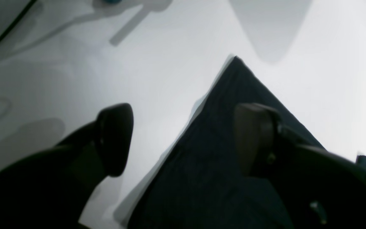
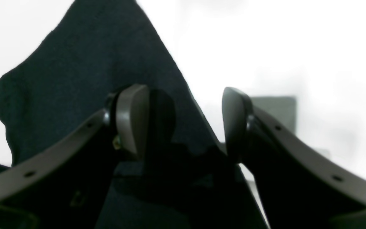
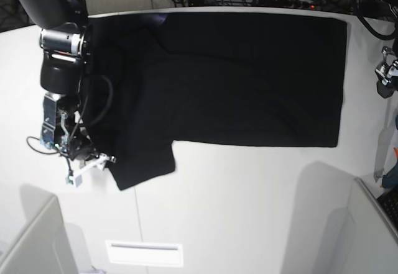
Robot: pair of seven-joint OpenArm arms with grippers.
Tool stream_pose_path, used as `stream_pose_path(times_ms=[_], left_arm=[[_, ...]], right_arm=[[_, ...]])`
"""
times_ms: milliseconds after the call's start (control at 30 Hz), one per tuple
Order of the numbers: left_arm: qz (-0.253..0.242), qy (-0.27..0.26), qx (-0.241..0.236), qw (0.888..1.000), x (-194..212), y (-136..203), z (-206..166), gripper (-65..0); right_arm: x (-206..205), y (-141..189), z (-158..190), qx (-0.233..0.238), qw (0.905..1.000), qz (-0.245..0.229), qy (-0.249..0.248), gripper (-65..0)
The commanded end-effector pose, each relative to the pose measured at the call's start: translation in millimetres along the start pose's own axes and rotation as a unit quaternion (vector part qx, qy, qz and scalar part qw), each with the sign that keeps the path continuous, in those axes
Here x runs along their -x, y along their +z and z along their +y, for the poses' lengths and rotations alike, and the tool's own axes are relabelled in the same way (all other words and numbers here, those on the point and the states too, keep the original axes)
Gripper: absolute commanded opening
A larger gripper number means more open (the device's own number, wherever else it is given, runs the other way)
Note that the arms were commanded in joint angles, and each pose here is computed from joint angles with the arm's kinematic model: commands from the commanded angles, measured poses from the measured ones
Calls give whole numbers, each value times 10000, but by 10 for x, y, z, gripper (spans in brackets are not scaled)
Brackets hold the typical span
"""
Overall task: Fold the T-shirt properly
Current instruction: 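Move both grippers down to the shirt's hem corners and grasp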
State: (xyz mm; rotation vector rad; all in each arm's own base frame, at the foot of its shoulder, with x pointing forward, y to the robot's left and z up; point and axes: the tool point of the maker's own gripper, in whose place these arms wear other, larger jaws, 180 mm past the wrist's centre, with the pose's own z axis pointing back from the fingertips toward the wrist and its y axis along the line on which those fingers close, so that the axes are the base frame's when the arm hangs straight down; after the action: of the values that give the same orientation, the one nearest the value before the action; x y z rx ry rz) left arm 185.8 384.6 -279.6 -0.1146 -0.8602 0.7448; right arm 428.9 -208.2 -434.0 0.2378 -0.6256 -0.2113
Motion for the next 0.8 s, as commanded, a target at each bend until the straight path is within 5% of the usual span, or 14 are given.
stream_pose_path(times_ms=[0,100,233,567,767], left_arm=[[-206,-177,63,9996,-160,-5,-74,-174],[-66,-577,-124,9982,-185,-215,-153,-174],[166,-860,-328,9956,-170,-635,-314,-174],[949,-1124,-513,9878,-95,-1662,-784,-173],[1230,-1301,-773,9808,101,-2095,-769,-173]], right_arm=[[-86,30,10,-18,10000,-52,43,-309],[-69,20,9,-16,10000,-52,-1,-368],[-117,10,39,-40,9998,-199,-53,-645],[-104,8,52,-47,9998,-186,-54,-650],[-109,10,53,-47,9998,-193,-52,-650]])
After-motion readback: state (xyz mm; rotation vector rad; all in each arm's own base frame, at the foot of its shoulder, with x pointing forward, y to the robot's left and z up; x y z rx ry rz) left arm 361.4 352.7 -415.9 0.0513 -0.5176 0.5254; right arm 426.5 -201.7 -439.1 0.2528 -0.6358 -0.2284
